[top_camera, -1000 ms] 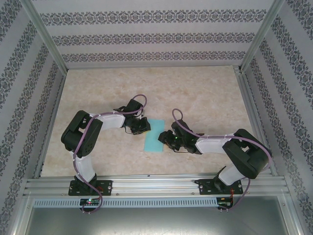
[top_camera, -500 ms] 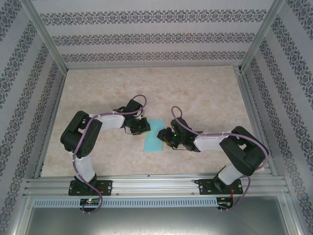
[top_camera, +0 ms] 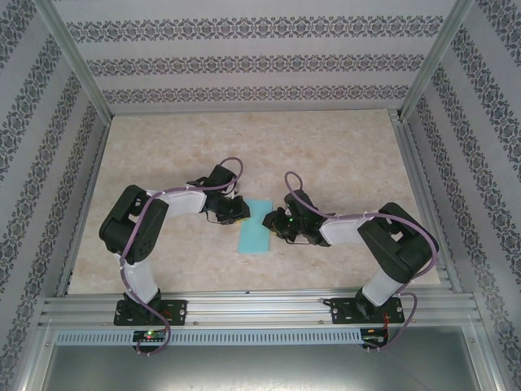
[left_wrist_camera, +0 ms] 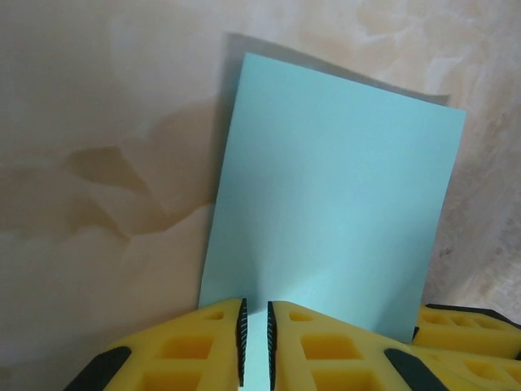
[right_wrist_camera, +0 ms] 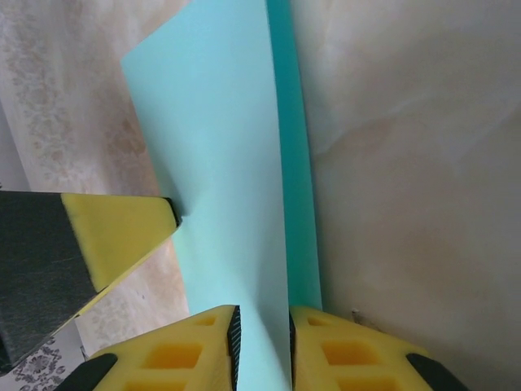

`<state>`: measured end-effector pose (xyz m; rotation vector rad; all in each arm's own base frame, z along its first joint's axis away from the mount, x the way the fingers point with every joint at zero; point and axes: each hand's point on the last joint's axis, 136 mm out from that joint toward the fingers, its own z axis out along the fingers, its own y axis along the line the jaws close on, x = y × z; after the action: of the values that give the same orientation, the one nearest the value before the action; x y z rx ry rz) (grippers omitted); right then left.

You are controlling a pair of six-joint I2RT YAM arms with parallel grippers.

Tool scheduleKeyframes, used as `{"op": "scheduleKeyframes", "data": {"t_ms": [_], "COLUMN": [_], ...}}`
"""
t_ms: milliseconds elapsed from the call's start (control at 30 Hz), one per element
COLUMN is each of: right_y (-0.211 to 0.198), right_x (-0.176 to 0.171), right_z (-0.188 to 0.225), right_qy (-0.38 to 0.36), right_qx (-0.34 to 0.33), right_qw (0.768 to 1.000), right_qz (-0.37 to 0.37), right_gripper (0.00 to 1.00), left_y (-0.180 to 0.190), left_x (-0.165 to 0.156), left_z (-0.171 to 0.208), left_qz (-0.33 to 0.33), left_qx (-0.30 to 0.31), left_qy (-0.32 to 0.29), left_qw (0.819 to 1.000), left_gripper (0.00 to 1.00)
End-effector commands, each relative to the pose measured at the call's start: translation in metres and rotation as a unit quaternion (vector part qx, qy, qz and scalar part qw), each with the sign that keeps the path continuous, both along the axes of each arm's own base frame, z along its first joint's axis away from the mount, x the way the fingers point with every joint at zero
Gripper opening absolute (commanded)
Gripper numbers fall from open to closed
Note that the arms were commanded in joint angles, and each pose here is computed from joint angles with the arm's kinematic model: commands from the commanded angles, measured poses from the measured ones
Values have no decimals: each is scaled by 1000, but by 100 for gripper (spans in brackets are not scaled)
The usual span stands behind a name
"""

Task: Fold a paper plane with a square sheet of paper (pick it up from the middle)
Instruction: Third fold the triangle at the center of the table.

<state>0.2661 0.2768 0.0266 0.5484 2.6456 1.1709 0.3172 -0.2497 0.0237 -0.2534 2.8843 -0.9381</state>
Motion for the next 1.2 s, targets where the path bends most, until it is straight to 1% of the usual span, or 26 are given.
{"op": "scheduleKeyframes", "data": {"t_ms": [0, 233, 400, 700, 733, 933, 1067, 1167], "right_y": [0, 13, 15, 21, 20, 18, 20, 22], "right_x": [-1, 4, 1, 1, 0, 0, -2, 0], "right_z": [-6, -4, -9, -8, -8, -6, -2, 3], "right_qy": [14, 4, 8, 1, 2, 1, 1, 5], "right_qx": [-4, 4, -7, -1, -1, -4, 5, 11], "right_qw": [1000, 1000, 1000, 1000, 1000, 1000, 1000, 1000], "right_qz": [1, 11, 15, 18, 17, 20, 27, 28], "right_gripper": [23, 23, 24, 26, 28, 30, 25, 22], "left_y": [8, 3, 5, 3, 2, 0, -7, -8], "left_x": [-3, -6, -5, -9, -10, -24, -41, -56], "left_z": [7, 16, 27, 44, 46, 56, 56, 59], "left_qz": [-5, -23, -26, -50, -55, -69, -96, -121], "left_qx": [6, -8, -6, -9, -9, -6, 4, 23], "left_qy": [-8, -17, -34, -66, -71, -109, -135, -176], "left_qw": [1000, 1000, 999, 997, 996, 992, 986, 977], "left_gripper": [20, 25, 28, 35, 36, 40, 41, 43]}}
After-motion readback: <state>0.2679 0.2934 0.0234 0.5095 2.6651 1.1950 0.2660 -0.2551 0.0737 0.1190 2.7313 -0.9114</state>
